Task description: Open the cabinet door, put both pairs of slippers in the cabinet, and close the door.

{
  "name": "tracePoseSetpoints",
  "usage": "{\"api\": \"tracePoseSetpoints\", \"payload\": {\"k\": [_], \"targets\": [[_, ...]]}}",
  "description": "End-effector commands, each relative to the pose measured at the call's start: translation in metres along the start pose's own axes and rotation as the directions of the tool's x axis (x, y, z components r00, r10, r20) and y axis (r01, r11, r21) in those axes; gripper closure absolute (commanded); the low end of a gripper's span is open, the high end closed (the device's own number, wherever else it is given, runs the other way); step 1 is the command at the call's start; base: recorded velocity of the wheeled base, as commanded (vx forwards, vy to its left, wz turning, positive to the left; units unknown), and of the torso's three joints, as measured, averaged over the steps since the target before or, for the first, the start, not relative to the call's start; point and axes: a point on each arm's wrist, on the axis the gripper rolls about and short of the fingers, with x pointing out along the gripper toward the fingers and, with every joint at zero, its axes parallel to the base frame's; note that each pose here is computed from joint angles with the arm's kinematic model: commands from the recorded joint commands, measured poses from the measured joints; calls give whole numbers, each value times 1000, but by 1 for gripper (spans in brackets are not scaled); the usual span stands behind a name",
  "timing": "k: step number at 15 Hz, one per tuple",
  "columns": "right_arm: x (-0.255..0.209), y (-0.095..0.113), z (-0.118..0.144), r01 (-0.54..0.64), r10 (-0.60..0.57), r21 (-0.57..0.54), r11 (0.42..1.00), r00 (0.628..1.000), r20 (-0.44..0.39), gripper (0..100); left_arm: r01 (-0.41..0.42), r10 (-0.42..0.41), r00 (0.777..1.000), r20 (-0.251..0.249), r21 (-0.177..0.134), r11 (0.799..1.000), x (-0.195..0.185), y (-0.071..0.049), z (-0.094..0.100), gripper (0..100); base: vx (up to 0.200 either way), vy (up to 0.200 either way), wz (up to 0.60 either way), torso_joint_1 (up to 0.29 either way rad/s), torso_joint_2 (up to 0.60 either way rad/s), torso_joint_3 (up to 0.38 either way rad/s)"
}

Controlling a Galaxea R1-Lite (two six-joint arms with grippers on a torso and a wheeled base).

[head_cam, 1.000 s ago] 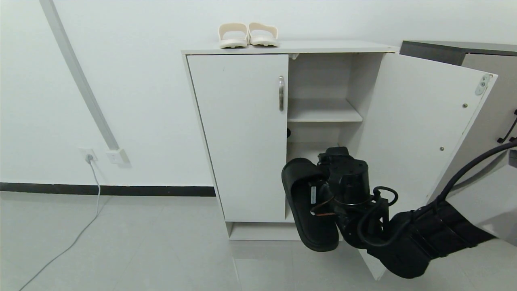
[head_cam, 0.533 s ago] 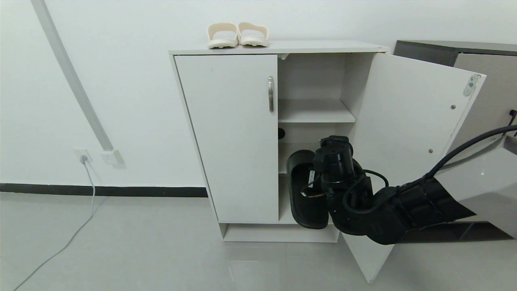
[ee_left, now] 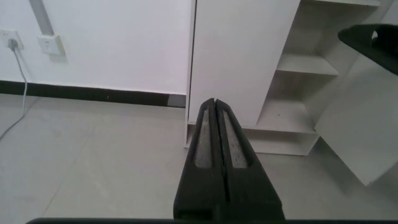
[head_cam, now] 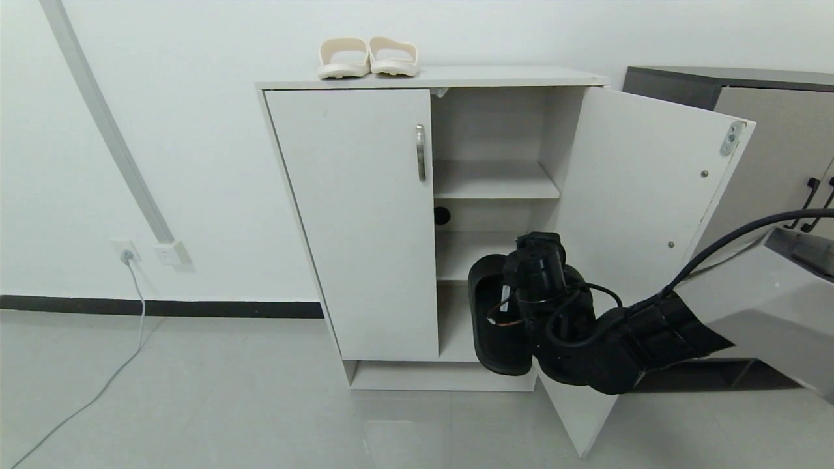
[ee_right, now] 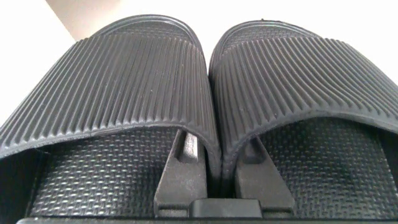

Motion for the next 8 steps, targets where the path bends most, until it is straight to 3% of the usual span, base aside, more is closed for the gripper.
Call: {"api": "tracePoseSetpoints", "payload": {"k": [1,3,8], "targets": [[5,-4,-10,16,-17,-20,1000,1000,-22,100,-1,1,1000,-2,-1,1000,0,0,0,100,0,0,0,0,0,0],[8,-10,-13,29,-30,-28,999,999,-34,100,-1,1,1000,-2,-19,1000,0,0,0,100,0,0,0,0,0,0],[16,-17,-20,34,-34,-25,999,999,-16,100,0,0,1000,-2,-19,1000,0,0,0,100,0,0,0,0,0,0]]}}
